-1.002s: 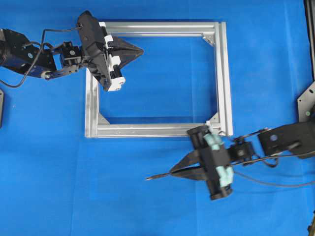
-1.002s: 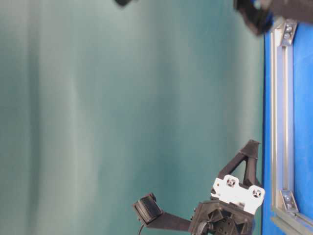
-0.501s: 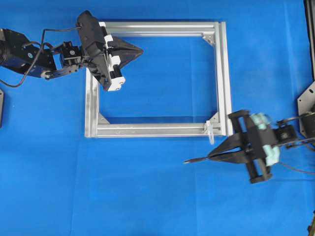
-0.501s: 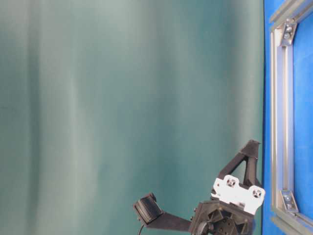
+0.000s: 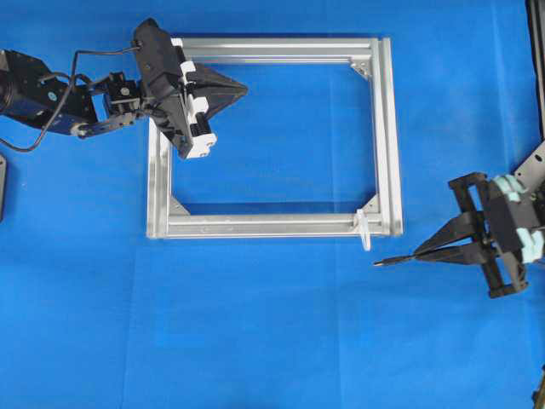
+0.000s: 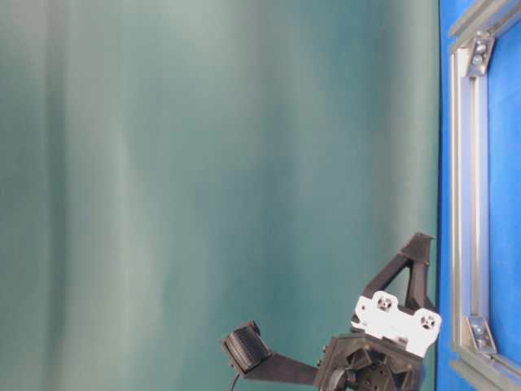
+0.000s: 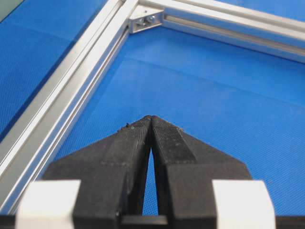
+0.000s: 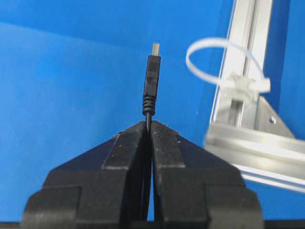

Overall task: Insert the wire through the string loop located on the right side.
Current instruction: 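Lift the cable with the right gripper and carry it toward the white zip-tie loop, then push the USB plug through the white zip-tie loop with the right gripper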

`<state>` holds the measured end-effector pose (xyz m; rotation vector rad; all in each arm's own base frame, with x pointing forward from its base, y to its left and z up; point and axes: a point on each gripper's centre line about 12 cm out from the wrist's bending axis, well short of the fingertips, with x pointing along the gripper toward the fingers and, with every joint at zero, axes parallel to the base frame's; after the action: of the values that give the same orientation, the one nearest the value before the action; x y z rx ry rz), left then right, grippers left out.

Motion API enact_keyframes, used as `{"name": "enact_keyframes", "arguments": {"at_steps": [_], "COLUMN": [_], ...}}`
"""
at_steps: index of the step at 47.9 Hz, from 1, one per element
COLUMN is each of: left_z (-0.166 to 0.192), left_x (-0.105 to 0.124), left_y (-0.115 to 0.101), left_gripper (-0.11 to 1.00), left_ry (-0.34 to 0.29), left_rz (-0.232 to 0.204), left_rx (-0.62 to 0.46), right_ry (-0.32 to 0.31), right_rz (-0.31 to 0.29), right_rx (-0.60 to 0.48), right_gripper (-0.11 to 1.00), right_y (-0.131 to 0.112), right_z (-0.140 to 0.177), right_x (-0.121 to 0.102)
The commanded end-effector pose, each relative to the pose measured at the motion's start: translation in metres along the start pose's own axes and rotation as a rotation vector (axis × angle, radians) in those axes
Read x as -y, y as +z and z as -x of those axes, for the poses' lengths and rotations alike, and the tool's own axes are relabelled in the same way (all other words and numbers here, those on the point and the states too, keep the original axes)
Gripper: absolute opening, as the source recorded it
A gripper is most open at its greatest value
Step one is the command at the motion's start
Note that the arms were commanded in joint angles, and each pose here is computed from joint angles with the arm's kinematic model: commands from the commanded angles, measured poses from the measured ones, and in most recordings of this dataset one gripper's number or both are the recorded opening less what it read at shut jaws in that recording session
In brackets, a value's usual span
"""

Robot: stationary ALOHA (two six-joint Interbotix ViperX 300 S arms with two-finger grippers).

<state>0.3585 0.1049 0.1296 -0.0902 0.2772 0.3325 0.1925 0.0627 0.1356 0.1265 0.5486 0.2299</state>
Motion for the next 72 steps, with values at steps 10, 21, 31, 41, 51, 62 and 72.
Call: {"name": "enact_keyframes", "arguments": {"at_steps": [10, 21, 31, 41, 51, 62, 72], "left_z": [0.002, 0.002, 0.002, 0.002, 0.002, 0.002, 0.002], "left_x": [0.002, 0.002, 0.002, 0.002, 0.002, 0.002, 0.002], "left_y": [0.014, 0.014, 0.014, 0.014, 0.014, 0.014, 0.014], "left_gripper": [0.0, 0.0, 0.0, 0.0, 0.0, 0.0, 0.0], "left_ry": [-0.006, -0.006, -0.006, -0.007, -0.006, -0.006, -0.006], "left_rz": [0.001, 0.001, 0.002, 0.001, 0.001, 0.001, 0.002], "left_rx": [0.044, 0.044, 0.044, 0.044, 0.044, 0.044, 0.044], "right_ry": [-0.011, -0.013, -0.054, -0.119, -0.123, -0.123, -0.123], "right_rz": [-0.014, -0.014, -0.037, -0.07, -0.071, -0.069, -0.069], "right_rx": [0.021, 0.018, 0.03, 0.035, 0.034, 0.034, 0.035], "right_gripper": [-0.04, -0.04, -0.04, -0.04, -0.04, -0.04, -0.04], "right_y": [-0.002, -0.003, 0.0, 0.0, 0.0, -0.001, 0.0], "right_z": [0.007, 0.007, 0.007, 0.008, 0.008, 0.008, 0.008], "right_x": [0.004, 0.005, 0.014, 0.029, 0.03, 0.03, 0.03]}}
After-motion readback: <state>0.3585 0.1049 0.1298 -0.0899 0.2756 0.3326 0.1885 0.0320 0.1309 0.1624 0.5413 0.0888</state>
